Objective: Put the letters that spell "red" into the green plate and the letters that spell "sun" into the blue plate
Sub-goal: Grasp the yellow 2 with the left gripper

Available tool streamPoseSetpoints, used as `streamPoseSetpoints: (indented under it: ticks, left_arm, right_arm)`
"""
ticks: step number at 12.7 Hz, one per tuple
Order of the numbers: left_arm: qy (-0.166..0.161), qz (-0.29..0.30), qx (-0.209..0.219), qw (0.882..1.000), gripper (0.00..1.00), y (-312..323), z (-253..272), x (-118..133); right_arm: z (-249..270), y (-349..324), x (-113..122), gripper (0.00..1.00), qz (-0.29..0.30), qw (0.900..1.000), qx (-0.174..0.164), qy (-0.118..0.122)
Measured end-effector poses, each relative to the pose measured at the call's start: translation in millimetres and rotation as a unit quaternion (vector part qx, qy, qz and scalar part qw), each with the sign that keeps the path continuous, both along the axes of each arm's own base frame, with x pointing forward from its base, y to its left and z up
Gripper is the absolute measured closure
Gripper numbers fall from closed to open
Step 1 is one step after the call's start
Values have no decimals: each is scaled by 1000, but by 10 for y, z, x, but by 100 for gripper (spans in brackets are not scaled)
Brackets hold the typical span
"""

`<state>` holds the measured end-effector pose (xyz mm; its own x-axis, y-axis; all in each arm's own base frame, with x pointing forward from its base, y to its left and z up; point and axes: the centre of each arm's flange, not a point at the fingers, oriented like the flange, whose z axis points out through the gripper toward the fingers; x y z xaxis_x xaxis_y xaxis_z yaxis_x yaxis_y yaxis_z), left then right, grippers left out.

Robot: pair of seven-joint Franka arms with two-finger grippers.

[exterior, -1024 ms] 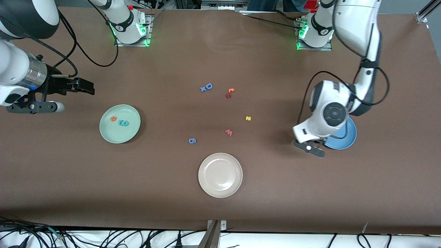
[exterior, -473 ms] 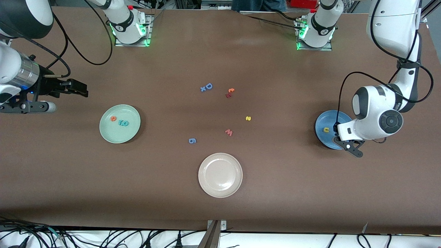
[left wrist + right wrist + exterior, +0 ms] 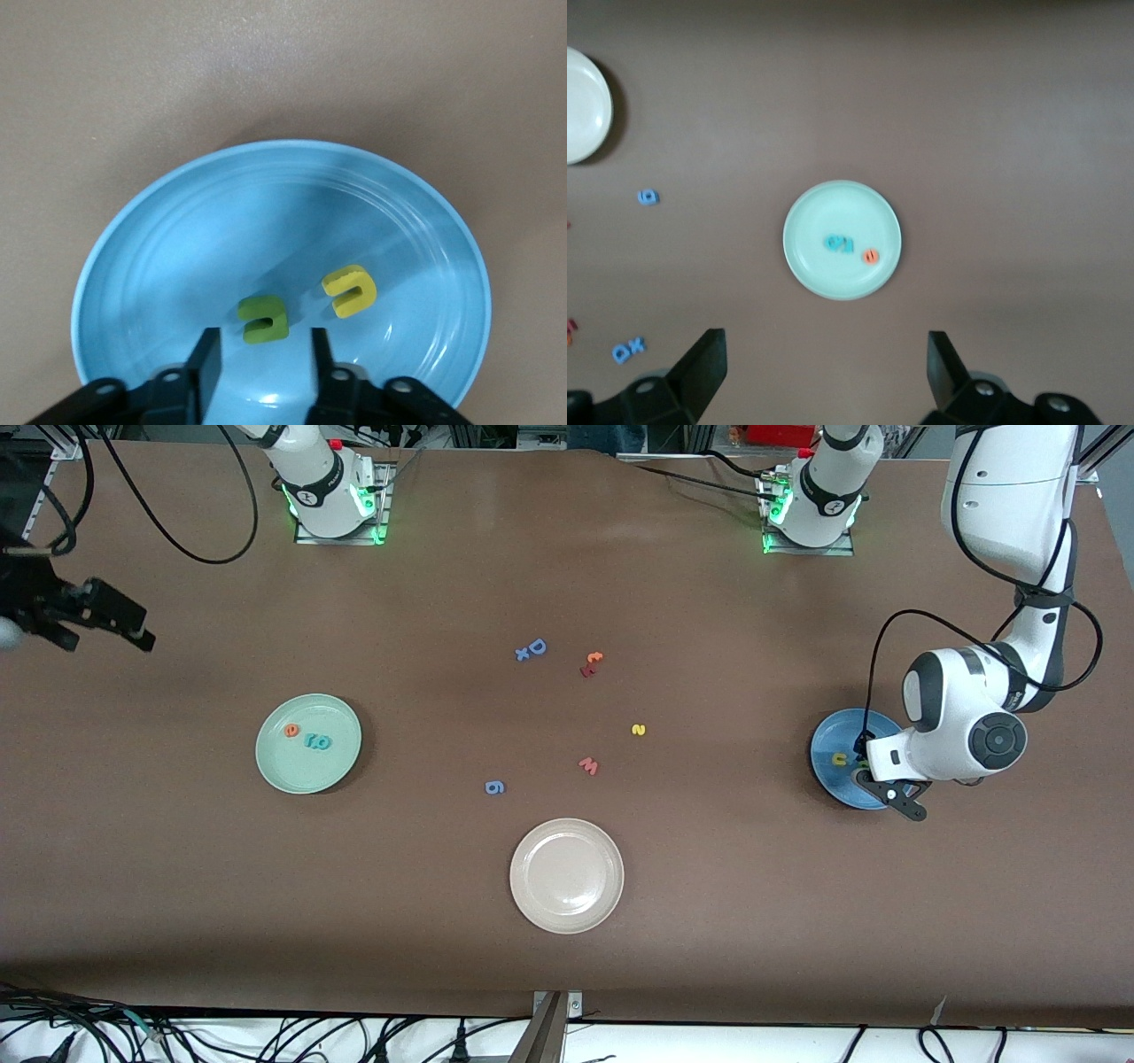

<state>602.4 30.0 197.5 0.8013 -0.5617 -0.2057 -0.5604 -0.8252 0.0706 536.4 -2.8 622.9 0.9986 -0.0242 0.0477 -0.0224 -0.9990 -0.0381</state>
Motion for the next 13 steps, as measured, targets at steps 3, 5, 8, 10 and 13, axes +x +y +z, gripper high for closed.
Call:
streamPoseSetpoints:
  ticks: [3, 5, 8, 10, 13]
  left_arm:
    - [-26, 0, -14, 1000, 15, -264, 204, 113]
    - [-43, 37, -20, 998, 0, -934, 384, 129]
    - [-44, 123, -14, 991, 0, -2188, 439, -124]
    - [-38, 171, -7, 984, 0, -2844, 415, -380]
    - [-41, 222, 2, 974, 0, -3472, 325, -687]
  right_arm:
    - [37, 1, -188, 0, 8, 999, -28, 19]
    - [-3, 29, -161, 0, 13, 999, -32, 29]
    - [-53, -33, -114, 0, 12, 999, -31, 41]
    - [-90, -54, -109, 0, 9, 998, -23, 49]
    - [-124, -95, -48, 0, 5, 999, -22, 46]
